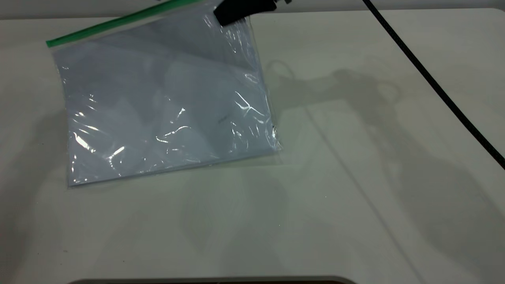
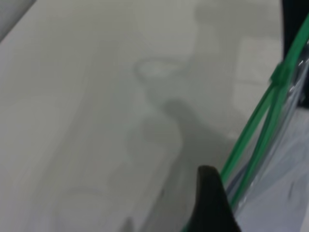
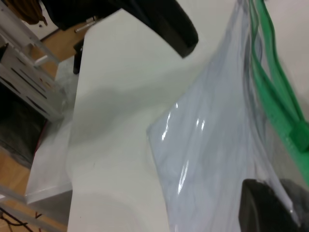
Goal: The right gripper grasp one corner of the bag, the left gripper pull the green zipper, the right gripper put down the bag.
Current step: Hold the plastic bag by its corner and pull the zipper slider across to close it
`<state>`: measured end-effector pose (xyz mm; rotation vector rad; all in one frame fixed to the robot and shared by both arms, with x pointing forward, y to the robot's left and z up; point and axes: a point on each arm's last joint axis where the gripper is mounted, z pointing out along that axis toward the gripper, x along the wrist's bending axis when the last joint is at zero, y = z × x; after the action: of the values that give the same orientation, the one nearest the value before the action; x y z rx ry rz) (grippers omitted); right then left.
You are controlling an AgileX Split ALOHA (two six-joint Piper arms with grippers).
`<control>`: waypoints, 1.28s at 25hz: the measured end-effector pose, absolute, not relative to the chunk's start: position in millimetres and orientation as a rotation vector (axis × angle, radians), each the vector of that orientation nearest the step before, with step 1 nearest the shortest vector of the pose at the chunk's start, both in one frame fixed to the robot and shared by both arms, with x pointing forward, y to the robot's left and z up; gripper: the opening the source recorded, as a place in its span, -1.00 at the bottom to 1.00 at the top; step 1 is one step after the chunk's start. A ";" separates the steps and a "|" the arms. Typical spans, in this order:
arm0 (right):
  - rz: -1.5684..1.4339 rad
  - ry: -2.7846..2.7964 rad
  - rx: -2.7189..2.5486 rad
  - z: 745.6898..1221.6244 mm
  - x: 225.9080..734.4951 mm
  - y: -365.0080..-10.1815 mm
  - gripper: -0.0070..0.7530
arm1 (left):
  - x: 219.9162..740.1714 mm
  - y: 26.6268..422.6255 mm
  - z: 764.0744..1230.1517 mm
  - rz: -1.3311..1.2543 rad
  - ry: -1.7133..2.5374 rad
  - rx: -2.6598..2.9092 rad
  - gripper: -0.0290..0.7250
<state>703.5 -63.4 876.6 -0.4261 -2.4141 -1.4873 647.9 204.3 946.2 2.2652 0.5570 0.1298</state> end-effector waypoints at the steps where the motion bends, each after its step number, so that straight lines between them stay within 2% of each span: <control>1: -1.494 -2.418 -0.412 876.8 702.8 -61.4 -0.89 | 648.5 203.2 948.7 0.126 0.545 2.254 0.58; 13: -1.473 -2.444 -0.231 876.0 679.2 -19.5 -0.89 | 640.7 197.7 953.8 0.021 0.439 2.228 0.58; 32: -1.463 -2.450 -0.219 875.4 677.9 -18.0 -0.89 | 639.2 196.2 924.6 -0.111 0.438 2.239 0.55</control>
<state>677.9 -18.0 875.4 -0.2192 -2.4502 -1.4627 639.2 196.2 924.6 2.2395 0.4382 -0.1112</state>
